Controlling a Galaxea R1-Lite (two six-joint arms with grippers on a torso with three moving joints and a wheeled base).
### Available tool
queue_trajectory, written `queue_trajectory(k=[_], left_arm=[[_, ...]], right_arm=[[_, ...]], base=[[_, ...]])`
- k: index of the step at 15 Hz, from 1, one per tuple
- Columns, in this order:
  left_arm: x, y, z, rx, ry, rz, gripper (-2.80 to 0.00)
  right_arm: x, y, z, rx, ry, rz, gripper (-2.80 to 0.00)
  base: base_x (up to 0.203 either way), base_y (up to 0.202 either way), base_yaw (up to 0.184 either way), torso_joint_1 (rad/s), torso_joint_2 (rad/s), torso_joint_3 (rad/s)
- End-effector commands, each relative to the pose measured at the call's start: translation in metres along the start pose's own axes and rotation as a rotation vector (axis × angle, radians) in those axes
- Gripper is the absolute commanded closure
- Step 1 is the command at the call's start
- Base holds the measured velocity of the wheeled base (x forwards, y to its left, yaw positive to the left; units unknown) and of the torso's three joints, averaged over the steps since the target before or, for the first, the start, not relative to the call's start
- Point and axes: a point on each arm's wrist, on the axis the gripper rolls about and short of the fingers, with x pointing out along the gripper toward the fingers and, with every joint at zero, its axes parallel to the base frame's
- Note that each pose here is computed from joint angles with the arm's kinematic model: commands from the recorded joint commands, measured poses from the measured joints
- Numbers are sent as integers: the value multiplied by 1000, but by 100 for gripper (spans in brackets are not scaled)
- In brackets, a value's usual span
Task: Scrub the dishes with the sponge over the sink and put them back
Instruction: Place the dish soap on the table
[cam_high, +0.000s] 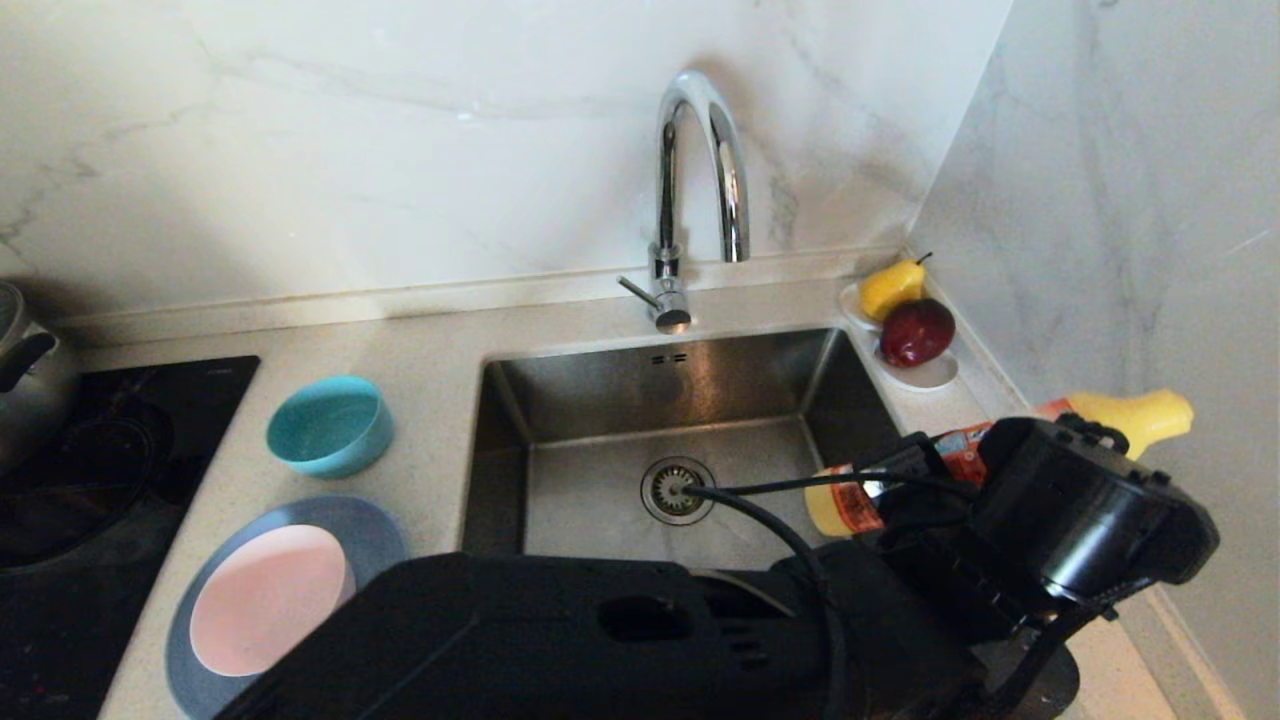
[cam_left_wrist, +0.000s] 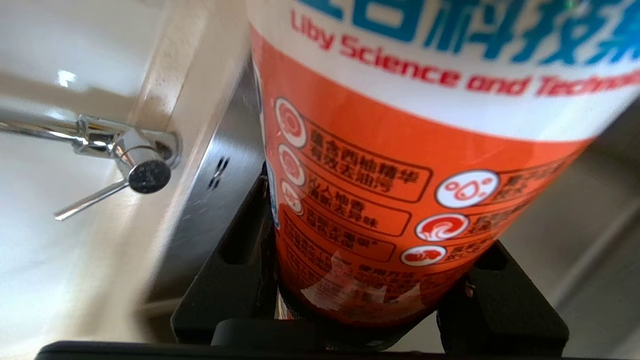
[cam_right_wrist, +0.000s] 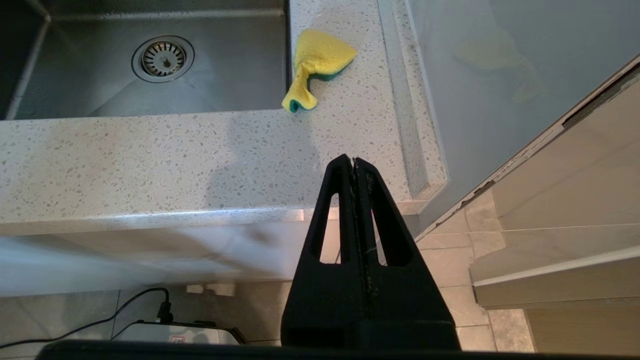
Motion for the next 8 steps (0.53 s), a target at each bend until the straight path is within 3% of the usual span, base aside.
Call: queue_trajectory(k=[1, 3, 5, 8], left_arm=[[-26, 52, 26, -175, -119, -13, 0], [-42, 88, 42, -320, -261, -36, 0], [-60, 124, 56, -439, -393, -9, 0], [-92, 173, 66, -616, -504, 20, 0]], right_arm=[[0, 0, 0, 0, 2, 0, 0], [0, 0, 0, 0, 2, 0, 0], [0, 0, 0, 0, 0, 0, 0], [0, 0, 0, 0, 0, 0, 0]], base=[[0, 0, 0, 0, 0, 0], [0, 0, 0, 0, 0, 0], [0, 0, 0, 0, 0, 0], [0, 0, 0, 0, 0, 0]])
